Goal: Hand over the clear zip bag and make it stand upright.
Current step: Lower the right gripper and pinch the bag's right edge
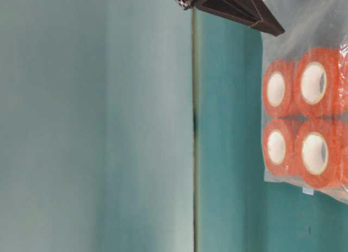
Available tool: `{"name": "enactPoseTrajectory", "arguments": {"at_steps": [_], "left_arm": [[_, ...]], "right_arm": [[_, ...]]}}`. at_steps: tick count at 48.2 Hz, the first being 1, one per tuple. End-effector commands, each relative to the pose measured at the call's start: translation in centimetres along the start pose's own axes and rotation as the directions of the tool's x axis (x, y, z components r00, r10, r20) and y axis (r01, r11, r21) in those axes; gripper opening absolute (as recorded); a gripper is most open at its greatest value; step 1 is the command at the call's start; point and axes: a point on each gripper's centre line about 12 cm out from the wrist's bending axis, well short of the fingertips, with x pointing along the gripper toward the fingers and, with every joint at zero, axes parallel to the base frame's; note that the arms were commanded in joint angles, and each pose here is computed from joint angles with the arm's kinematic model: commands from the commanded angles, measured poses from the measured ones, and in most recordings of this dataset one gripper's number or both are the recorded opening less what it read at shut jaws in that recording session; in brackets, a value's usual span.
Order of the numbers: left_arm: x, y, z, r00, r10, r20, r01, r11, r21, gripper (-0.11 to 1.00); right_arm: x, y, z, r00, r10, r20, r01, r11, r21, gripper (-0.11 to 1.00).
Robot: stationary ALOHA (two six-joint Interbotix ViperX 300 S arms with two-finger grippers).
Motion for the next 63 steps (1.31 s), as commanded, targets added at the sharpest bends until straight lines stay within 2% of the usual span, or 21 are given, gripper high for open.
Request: {"name": "enactPoseTrajectory", "arguments": {"at_steps": [1, 8, 13, 18, 28, 32, 35, 63], "left_arm": [[0.0, 0.0, 0.6, 1.0, -0.002, 0.02, 0.001, 1.0, 0.005, -0.01], [0.0, 0.0, 0.6, 1.0, -0.002, 0.02, 0.001, 1.0, 0.005, -0.01], [0.0, 0.0, 0.6, 1.0, -0.002, 0.02, 0.001, 1.0, 0.005, -0.01], [-0.1, 0.0, 0.6, 1.0, 0.0, 0.021, 0.0, 1.0, 0.005, -0.01], [0.0, 0.0, 0.6, 1.0, -0.002, 0.02, 0.002, 1.0, 0.003, -0.01], [0.0, 0.0, 0.6, 1.0, -0.002, 0.021, 0.002, 1.0, 0.003, -0.01], [-0.1, 0.0, 0.6, 1.0, -0.002, 0.021, 0.002, 1.0, 0.003, -0.01], [0.0, 0.0, 0.5, 1.0, 0.0, 0.015, 0.0, 1.0, 0.003, -0.01]], "right_arm": [[0.2, 0.3, -0.4, 1.0, 0.012, -0.005, -0.012, 1.0, 0.005, 0.91], [0.2, 0.0, -0.1, 1.0, 0.003, 0.0, -0.003, 1.0, 0.013, 0.88], [0.2, -0.4, 0.1, 1.0, -0.029, -0.003, 0.029, 0.999, 0.026, 0.8], [0.3, -0.8, 0.3, 0.998, -0.062, -0.01, 0.062, 0.997, 0.036, 0.62], [0.3, -1.2, 0.6, 0.996, -0.084, -0.007, 0.084, 0.996, 0.043, 0.16], [0.3, -1.3, 0.7, 0.996, -0.088, -0.007, 0.088, 0.995, 0.045, 0.05], [0.4, -1.4, 0.7, 0.996, -0.093, -0.008, 0.093, 0.995, 0.044, 0.03], [0.5, -1.4, 0.7, 0.995, -0.096, -0.007, 0.096, 0.994, 0.045, 0.03]]}}
